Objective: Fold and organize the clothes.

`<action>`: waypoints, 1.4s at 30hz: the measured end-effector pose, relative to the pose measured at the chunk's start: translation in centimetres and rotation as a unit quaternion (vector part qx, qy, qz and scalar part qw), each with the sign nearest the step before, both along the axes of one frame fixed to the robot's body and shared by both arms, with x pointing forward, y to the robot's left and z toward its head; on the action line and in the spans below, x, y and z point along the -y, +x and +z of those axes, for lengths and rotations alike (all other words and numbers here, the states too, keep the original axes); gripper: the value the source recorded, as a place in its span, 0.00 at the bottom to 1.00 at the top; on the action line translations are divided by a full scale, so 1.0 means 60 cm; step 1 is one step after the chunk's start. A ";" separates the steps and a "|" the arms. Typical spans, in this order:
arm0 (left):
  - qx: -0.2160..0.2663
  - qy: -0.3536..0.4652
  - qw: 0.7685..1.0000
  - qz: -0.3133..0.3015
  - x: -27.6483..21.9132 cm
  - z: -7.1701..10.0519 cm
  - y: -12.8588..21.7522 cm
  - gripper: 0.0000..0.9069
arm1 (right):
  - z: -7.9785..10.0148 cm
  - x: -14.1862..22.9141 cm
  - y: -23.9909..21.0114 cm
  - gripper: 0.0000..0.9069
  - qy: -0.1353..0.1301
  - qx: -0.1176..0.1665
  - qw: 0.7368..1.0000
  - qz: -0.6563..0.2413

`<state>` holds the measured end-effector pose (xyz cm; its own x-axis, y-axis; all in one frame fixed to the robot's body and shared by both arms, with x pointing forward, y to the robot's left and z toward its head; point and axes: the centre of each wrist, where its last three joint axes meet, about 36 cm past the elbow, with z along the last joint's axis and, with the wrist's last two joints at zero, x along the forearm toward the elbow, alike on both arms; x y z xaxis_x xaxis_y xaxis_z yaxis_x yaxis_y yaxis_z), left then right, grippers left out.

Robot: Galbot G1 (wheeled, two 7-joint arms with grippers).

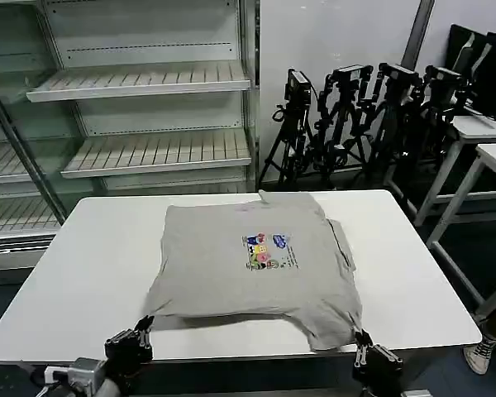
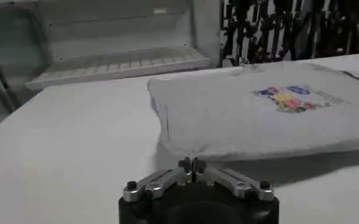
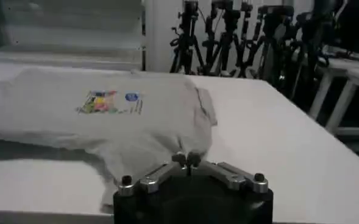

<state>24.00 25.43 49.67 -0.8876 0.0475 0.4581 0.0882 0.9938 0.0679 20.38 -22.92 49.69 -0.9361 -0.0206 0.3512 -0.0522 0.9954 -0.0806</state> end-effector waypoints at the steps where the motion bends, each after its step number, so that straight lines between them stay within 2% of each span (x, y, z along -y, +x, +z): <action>1: 0.001 0.001 1.000 0.001 -0.001 0.004 -0.003 0.02 | 0.003 0.001 -0.001 0.00 0.000 0.004 1.000 -0.002; 11: 0.030 0.018 0.999 -0.010 -0.009 0.020 0.006 0.02 | 0.021 0.005 0.023 0.00 0.014 0.061 0.998 -0.006; 17: 0.041 0.033 0.998 -0.033 -0.017 0.011 0.044 0.02 | 0.019 0.013 0.071 0.00 0.020 0.087 0.996 -0.003; 21: 0.046 0.047 0.997 -0.048 -0.024 0.000 0.078 0.02 | 0.014 0.021 0.113 0.00 0.020 0.095 0.995 0.002; 29: 0.042 0.071 0.994 -0.065 -0.032 -0.026 0.147 0.02 | 0.004 0.039 0.200 0.00 0.014 0.091 0.996 0.015; 42: 0.045 0.095 0.993 -0.061 -0.033 -0.059 0.243 0.02 | -0.020 0.052 0.324 0.00 -0.001 0.049 0.998 0.029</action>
